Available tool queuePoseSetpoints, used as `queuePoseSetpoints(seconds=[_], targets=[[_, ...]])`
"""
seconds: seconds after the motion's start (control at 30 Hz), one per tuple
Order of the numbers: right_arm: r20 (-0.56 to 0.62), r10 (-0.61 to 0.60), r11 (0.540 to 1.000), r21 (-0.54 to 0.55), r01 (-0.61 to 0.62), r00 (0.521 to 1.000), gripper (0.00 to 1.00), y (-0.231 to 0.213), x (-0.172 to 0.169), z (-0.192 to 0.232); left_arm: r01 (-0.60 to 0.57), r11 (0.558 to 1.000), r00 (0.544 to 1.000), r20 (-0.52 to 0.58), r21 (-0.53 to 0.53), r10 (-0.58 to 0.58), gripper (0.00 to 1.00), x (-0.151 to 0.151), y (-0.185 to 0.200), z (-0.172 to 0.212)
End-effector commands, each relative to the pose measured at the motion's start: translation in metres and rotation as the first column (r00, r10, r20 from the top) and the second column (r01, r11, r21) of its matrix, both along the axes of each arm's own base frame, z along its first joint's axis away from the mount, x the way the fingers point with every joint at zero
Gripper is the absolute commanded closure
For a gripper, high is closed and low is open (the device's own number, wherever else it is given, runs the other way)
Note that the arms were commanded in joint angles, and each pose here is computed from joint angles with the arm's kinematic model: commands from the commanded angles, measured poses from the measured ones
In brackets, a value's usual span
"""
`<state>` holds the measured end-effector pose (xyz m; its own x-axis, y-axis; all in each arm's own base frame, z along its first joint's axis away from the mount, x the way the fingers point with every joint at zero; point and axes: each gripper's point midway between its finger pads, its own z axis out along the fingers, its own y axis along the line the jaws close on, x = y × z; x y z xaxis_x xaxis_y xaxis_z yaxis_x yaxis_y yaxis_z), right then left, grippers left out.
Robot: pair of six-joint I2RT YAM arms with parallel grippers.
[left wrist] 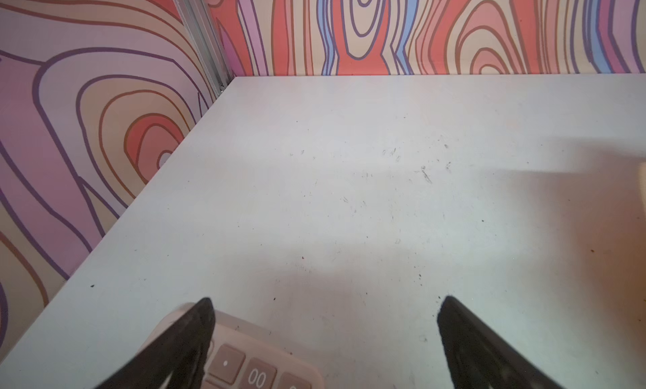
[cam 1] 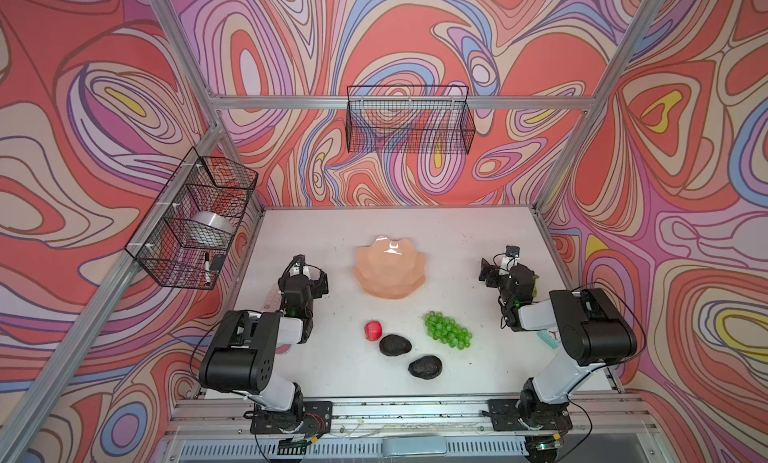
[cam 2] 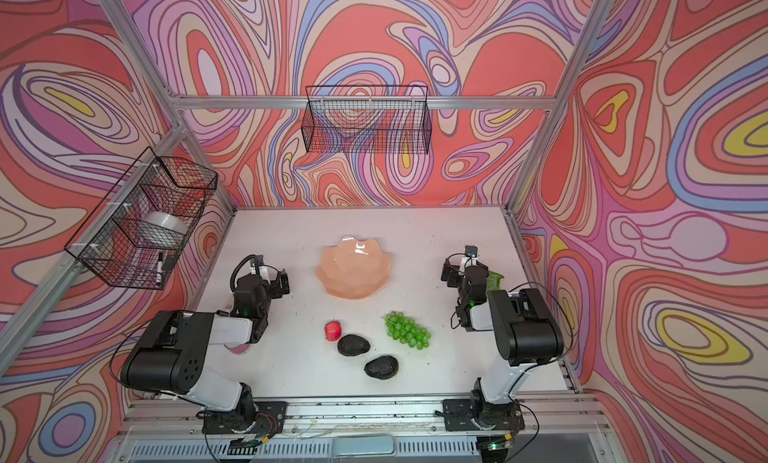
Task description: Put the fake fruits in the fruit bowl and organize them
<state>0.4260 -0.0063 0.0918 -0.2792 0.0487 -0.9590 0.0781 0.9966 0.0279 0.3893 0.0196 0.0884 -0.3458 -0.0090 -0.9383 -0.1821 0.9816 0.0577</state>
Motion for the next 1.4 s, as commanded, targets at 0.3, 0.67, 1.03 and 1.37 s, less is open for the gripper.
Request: queuePoseSetpoints(seconds=[0.3,0.67,1.03,1.37], targets=[[-0.005,0.003,1.0,-0.004,-0.003,1.0,0.02,-0.001,0.003,0.0,0.001,1.0,1.0,0.005,0.005,-0.001,0.0,0.001,0.002,0.002],[-0.005,0.004,1.0,-0.003,-0.004,1.0,0.02,-0.001,0.003,0.0,0.002,1.0,1.0,0.0,0.003,-0.002,0.0,0.002,0.002,0.002],[-0.002,0.004,1.0,-0.003,-0.004,1.0,0.02,-0.001,0.002,0.001,0.001,1.0,1.0,0.006,0.002,-0.001,0.01,0.001,0.002,0.002],[-0.085,-0.123,0.968,0.211,0.139,0.989,0.02,-0.011,0.007,0.08,-0.144,0.979,0.986,-0.106,-0.141,0.13,0.0,-0.02,0.012,0.101]])
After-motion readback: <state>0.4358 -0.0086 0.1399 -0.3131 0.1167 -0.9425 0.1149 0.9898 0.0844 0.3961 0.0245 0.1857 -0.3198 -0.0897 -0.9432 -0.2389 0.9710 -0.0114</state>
